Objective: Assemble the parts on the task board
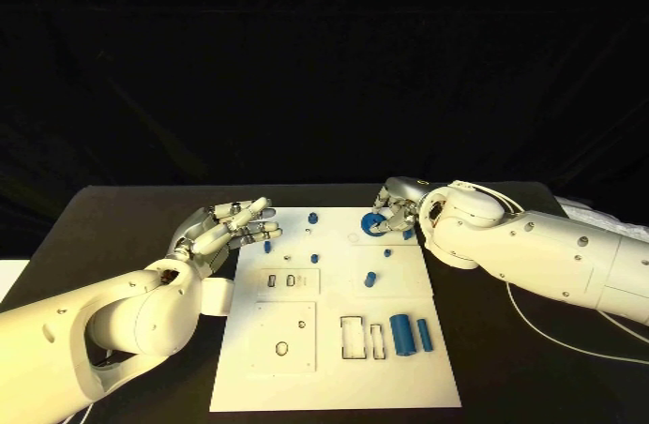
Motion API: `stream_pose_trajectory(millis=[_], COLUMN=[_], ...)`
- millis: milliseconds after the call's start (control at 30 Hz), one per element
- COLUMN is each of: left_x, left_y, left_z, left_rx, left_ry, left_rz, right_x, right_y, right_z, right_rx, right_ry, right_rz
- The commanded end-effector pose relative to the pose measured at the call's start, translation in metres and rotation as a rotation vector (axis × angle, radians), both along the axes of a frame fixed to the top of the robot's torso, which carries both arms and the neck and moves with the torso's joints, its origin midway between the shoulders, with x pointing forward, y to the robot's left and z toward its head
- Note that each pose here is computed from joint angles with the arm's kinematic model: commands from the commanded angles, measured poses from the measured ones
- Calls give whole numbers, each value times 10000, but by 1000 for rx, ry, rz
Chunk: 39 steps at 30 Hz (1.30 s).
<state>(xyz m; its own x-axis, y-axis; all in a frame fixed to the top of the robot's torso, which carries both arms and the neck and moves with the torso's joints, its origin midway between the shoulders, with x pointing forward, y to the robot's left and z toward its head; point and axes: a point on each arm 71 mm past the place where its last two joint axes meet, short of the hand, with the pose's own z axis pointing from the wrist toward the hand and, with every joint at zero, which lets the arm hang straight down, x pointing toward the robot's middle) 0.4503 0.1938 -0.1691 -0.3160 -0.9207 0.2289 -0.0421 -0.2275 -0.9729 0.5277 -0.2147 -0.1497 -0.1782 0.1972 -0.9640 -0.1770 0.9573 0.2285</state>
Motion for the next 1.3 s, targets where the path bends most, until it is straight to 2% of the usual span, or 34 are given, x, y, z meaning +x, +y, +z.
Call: stream_pose_trajectory(millis=[33, 333, 667, 800, 1067, 1300], left_x=[-4, -4, -4, -5, -7, -6], left_y=[-26, -24, -22, -23, -28, -28], left_z=[16, 15, 14, 15, 16, 15], left_rx=[-14, -13, -13, -13, -14, -14], left_ry=[-6, -5, -5, -5, -5, -5], left_rz=[-20, -21, -21, -21, -23, -23], right_x=[2, 32, 12, -21, -126, -201], right_y=[-5, -36, 12, 76, 245, 412], right_z=[-40, -67, -104, -76, 35, 95], right_rx=[-22, -45, -87, -84, -61, -25], right_ry=[32, 41, 34, -25, -204, -262], right_rz=[-6, -13, 19, 44, 82, 114])
